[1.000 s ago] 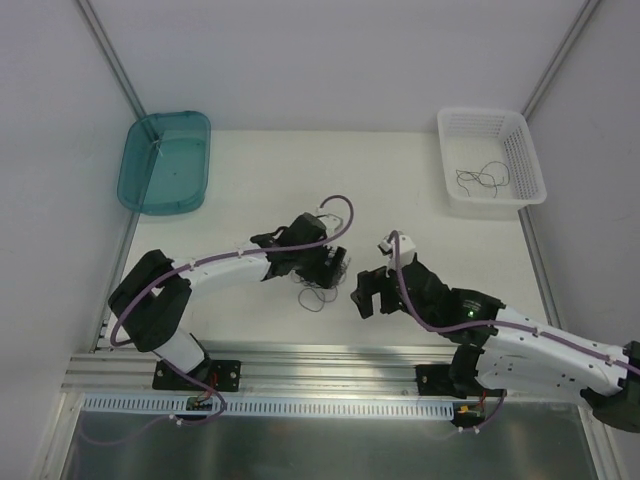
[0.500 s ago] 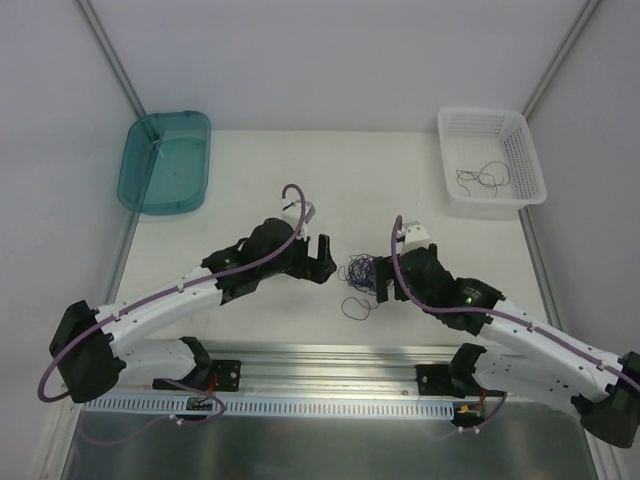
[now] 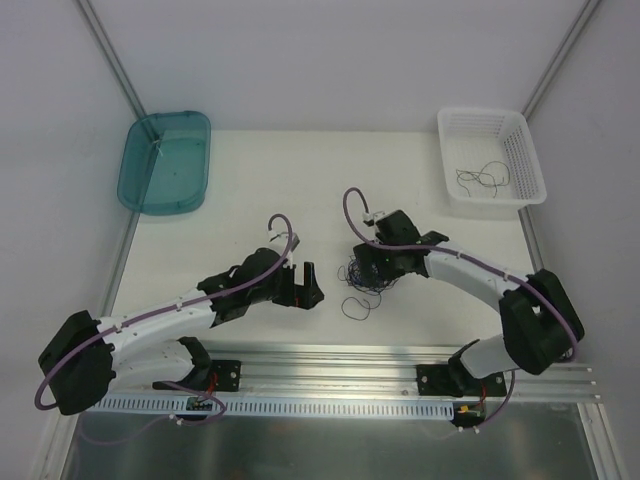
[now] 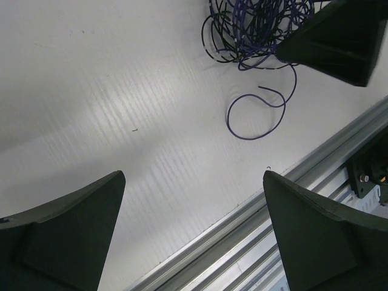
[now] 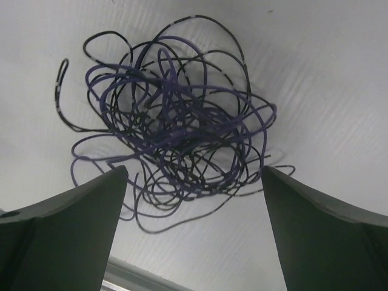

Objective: Untangle the cables
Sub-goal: Untie the cable.

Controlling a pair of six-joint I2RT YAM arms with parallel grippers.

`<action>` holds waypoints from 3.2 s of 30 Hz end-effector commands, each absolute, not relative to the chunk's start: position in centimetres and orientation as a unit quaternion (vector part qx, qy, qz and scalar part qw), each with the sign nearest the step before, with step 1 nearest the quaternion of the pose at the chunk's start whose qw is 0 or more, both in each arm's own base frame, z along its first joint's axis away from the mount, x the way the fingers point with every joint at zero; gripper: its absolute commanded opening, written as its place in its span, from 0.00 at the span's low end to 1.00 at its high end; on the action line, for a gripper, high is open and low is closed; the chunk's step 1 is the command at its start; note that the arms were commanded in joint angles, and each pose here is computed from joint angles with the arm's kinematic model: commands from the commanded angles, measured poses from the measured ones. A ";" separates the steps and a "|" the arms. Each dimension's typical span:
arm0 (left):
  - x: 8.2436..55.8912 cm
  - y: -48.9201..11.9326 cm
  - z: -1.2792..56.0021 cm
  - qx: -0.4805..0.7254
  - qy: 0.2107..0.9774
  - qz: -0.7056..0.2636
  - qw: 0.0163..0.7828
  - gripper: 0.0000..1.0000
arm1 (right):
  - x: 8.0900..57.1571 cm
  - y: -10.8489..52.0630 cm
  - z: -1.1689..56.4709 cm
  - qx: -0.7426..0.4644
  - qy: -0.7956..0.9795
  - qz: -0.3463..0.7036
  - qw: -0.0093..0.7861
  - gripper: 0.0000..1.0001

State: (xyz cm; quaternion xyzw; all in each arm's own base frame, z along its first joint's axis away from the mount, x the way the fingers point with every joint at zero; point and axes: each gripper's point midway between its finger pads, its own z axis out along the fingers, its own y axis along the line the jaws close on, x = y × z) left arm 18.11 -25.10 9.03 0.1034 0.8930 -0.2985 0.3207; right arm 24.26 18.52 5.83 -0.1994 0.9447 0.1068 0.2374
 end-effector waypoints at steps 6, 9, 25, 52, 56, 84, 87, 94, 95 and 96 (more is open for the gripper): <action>18.3 -27.0 9.6 0.092 0.875 -0.349 0.323 0.99 | 26.8 21.1 3.8 -0.215 0.945 0.119 0.216 0.82; 18.3 -27.4 9.3 0.091 0.875 -0.352 0.319 0.99 | 26.2 21.4 4.4 -0.183 0.948 0.136 0.222 0.43; 18.8 -30.0 10.8 0.046 0.841 -0.427 0.329 0.98 | 23.2 21.0 13.1 0.008 0.894 0.287 0.345 0.01; 18.7 -35.6 9.3 -0.044 0.840 -0.490 0.230 0.58 | 22.2 21.5 16.6 0.046 0.839 0.369 0.398 0.01; 18.6 -35.3 8.6 -0.074 0.840 -0.491 0.219 0.62 | 22.2 21.2 16.7 0.050 0.838 0.364 0.404 0.01; 19.7 -36.2 8.2 -0.161 0.859 -0.441 0.204 0.32 | 21.5 23.3 17.4 0.021 0.835 0.362 0.413 0.01; 19.6 -35.8 7.8 -0.160 0.864 -0.429 0.210 0.05 | 21.7 23.0 17.2 0.021 0.838 0.352 0.417 0.01; 20.6 -29.8 7.3 -0.164 0.883 -0.325 0.297 0.00 | 22.0 17.9 14.8 0.060 0.870 0.227 0.434 0.05; 20.7 -29.0 7.3 -0.160 0.883 -0.313 0.310 0.00 | 21.9 17.2 14.5 0.067 0.872 0.213 0.435 0.09; 21.0 -27.8 7.0 -0.165 0.882 -0.295 0.329 0.00 | 21.6 16.4 13.9 0.070 0.881 0.192 0.428 0.11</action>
